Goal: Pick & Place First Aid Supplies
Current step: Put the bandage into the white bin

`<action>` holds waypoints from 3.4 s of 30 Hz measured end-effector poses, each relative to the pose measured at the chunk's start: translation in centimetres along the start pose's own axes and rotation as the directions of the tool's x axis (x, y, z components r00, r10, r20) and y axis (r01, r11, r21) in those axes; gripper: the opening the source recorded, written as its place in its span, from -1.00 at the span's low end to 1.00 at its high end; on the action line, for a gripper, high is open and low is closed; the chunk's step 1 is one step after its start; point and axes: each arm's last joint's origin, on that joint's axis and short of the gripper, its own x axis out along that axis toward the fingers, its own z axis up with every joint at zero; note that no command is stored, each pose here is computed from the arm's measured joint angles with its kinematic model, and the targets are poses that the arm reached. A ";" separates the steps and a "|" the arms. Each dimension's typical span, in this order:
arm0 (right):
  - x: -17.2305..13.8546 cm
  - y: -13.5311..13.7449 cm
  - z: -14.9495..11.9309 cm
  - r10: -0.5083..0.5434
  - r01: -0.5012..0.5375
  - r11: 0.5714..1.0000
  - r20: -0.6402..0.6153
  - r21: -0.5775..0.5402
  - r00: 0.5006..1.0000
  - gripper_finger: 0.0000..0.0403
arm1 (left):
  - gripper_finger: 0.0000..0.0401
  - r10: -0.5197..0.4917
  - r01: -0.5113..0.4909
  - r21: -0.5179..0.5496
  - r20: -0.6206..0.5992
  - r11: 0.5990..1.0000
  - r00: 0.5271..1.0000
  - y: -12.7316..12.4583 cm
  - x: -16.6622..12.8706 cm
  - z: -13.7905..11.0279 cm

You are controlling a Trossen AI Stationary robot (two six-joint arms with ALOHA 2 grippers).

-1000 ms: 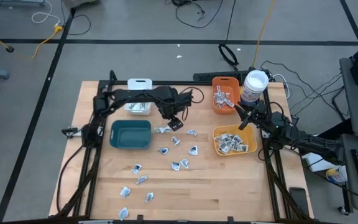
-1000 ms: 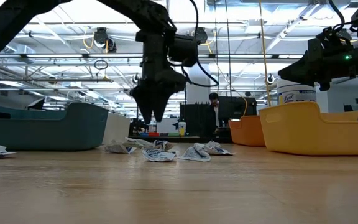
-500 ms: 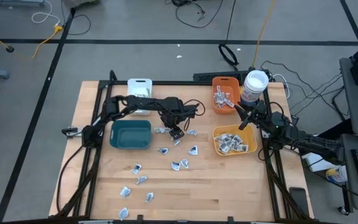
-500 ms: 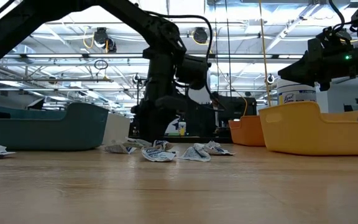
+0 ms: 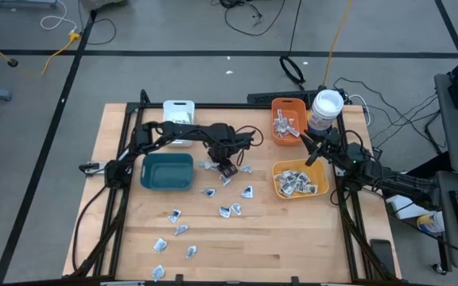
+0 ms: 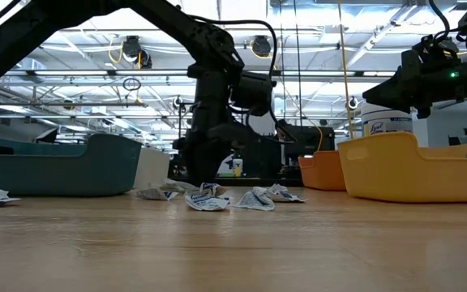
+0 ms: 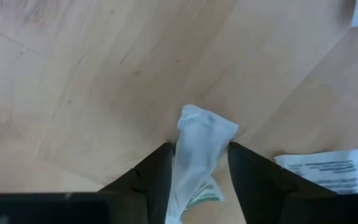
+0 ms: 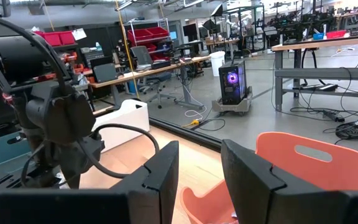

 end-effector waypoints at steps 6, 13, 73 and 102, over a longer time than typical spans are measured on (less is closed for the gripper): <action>0.0 0.0 0.0 0.000 0.000 1.000 0.000 0.000 1.000 -0.42 | -0.44 -0.041 0.041 -0.018 0.007 0.999 0.999 -0.2 0.0 0.2; 0.0 0.0 0.0 0.000 0.000 1.000 0.000 0.000 1.000 -0.42 | -0.79 -0.044 0.044 0.037 0.004 0.998 0.999 0.0 0.0 0.2; 0.0 0.0 0.0 0.000 0.000 1.000 0.000 0.000 1.000 -0.42 | -1.00 0.109 0.129 -0.659 0.308 0.741 0.945 21.9 -8.2 -9.0; 0.0 0.0 0.0 0.000 0.000 1.000 0.000 0.000 1.000 -0.42 | 0.20 0.099 0.178 -0.721 0.324 0.669 0.941 21.3 -7.6 -8.8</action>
